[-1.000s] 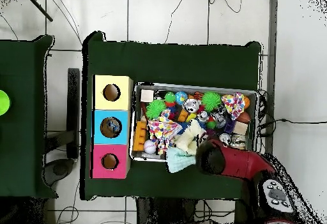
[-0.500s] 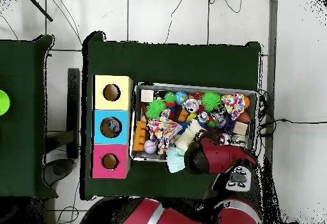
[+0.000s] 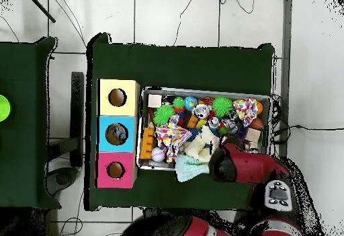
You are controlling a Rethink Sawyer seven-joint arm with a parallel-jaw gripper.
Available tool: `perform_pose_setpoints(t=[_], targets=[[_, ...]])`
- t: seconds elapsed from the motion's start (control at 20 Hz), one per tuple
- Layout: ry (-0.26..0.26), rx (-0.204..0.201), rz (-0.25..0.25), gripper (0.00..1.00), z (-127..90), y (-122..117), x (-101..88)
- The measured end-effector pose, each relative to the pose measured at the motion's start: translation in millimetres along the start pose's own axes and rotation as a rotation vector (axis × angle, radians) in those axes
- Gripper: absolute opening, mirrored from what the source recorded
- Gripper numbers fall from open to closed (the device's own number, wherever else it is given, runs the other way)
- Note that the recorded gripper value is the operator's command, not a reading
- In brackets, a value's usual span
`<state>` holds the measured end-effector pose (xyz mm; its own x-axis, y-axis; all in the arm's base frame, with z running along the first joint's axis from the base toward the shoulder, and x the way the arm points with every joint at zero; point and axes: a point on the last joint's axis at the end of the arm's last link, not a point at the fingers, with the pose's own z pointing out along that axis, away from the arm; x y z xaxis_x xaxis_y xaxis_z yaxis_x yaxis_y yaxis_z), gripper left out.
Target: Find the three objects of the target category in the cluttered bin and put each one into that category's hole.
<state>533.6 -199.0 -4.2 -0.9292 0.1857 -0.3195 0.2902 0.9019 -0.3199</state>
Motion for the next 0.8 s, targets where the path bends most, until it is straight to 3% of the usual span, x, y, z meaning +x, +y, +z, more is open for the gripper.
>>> perform_pose_setpoints(t=[0.2, 0.4, 0.45, 0.8], targets=[[0.052, 0.007, 0.082, 0.0, 3, -37, -9.9], [0.085, -0.009, 0.135, 0.0, 4, -51, -20.2], [0.087, -0.03, 0.157, 1.0, 6, -53, -26.6], [0.064, -0.076, 0.162, 1.0, 10, -47, -37.3]])
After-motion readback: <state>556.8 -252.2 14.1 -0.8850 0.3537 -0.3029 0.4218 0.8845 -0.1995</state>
